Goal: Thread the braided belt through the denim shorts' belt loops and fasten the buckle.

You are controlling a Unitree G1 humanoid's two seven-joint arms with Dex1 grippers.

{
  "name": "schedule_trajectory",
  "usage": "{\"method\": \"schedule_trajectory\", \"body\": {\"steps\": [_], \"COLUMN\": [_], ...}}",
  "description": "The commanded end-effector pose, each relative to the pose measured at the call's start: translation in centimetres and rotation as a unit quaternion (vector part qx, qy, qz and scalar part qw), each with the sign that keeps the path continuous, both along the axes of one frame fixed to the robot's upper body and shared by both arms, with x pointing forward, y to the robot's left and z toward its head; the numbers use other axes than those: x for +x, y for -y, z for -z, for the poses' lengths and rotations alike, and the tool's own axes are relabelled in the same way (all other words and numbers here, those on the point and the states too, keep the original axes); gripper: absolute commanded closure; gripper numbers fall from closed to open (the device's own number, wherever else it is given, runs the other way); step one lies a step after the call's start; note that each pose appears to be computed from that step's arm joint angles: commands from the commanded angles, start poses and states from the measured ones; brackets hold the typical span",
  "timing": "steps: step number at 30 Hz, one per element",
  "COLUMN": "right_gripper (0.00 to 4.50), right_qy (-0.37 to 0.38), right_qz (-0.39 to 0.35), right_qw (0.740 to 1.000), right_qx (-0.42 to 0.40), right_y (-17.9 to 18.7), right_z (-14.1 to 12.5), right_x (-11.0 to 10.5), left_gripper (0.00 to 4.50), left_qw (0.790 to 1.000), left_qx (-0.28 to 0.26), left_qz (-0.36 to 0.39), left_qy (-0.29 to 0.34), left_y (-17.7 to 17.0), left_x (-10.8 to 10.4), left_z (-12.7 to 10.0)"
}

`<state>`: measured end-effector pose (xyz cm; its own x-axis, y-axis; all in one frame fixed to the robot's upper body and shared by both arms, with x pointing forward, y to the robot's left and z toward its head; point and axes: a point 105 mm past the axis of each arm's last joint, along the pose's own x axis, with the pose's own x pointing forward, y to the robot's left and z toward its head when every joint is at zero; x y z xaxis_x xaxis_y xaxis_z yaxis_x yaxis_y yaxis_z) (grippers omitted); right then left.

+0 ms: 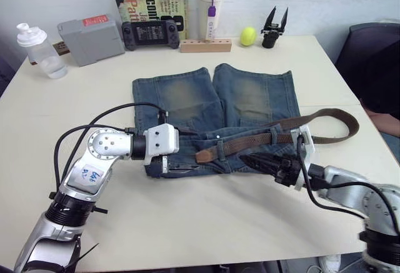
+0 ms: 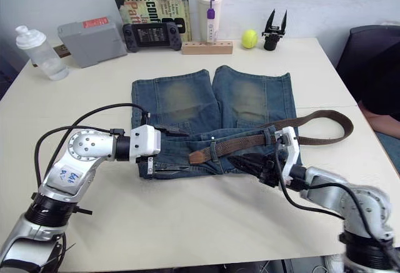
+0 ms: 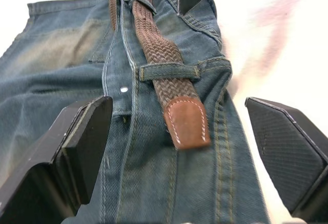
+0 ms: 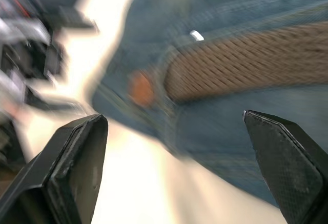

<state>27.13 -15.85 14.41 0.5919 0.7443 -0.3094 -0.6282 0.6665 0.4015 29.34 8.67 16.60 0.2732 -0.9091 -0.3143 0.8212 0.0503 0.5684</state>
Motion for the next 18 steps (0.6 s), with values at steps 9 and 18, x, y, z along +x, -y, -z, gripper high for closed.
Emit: {"method": "schedule_trajectory", "body": {"steps": [9, 18], "right_gripper": [4.41, 4.41], "right_qy": [0.055, 0.043], "right_qz": [-0.009, 0.017], "right_qw": [0.993, 0.991], "right_qx": [-0.107, -0.124], "right_y": [1.5, 2.0], "right_z": [2.5, 3.6], "right_x": [1.2, 1.5], "left_gripper": [0.0, 0.0], "left_qw": [0.98, 0.952], "left_qx": [0.083, 0.123], "left_qz": [0.051, 0.038], "left_qy": [0.176, 0.278], "left_y": [2.6, 3.8], "left_x": [0.4, 1.9], "left_z": [1.1, 1.5]}}
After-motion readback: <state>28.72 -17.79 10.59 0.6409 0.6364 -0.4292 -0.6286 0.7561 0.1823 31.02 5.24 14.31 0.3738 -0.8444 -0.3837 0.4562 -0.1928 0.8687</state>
